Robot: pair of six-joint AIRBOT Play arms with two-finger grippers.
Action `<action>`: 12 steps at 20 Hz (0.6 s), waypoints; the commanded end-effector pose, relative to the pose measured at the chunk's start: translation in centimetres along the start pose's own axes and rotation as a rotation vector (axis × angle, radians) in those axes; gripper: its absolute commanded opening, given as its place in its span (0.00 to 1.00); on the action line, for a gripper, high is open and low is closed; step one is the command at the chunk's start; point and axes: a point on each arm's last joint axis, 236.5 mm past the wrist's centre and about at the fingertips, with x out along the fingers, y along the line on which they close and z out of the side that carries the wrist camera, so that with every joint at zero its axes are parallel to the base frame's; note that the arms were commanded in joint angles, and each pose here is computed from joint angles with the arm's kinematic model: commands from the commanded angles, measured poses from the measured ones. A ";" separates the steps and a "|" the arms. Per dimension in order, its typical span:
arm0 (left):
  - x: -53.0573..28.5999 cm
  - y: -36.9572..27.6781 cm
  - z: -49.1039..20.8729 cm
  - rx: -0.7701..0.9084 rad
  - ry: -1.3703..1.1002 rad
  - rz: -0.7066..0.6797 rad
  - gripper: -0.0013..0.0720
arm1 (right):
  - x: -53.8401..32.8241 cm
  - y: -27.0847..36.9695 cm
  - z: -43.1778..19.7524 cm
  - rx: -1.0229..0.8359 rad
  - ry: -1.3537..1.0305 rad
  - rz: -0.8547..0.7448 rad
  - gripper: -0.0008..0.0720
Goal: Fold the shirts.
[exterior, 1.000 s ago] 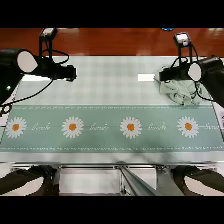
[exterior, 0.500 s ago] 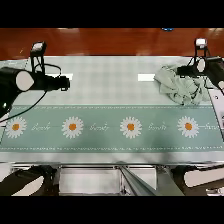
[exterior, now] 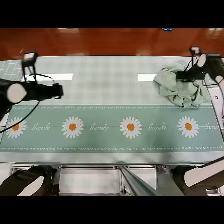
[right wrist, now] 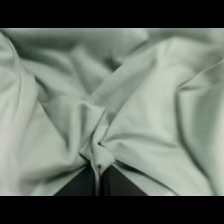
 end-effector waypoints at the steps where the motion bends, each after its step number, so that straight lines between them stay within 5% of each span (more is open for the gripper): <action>1: -4.5 3.4 1.1 -0.016 -0.091 0.073 0.71 | -8.4 0.3 4.7 0.010 -0.209 0.043 0.04; 4: -9.9 4.1 1.8 -0.064 -0.225 0.054 0.71 | -20.1 3.7 8.7 0.025 -0.492 0.199 0.04; 12: -12.3 0.0 -4.8 -0.133 -0.219 -0.181 0.71 | -49.8 8.1 9.2 -0.154 -1.039 0.249 0.04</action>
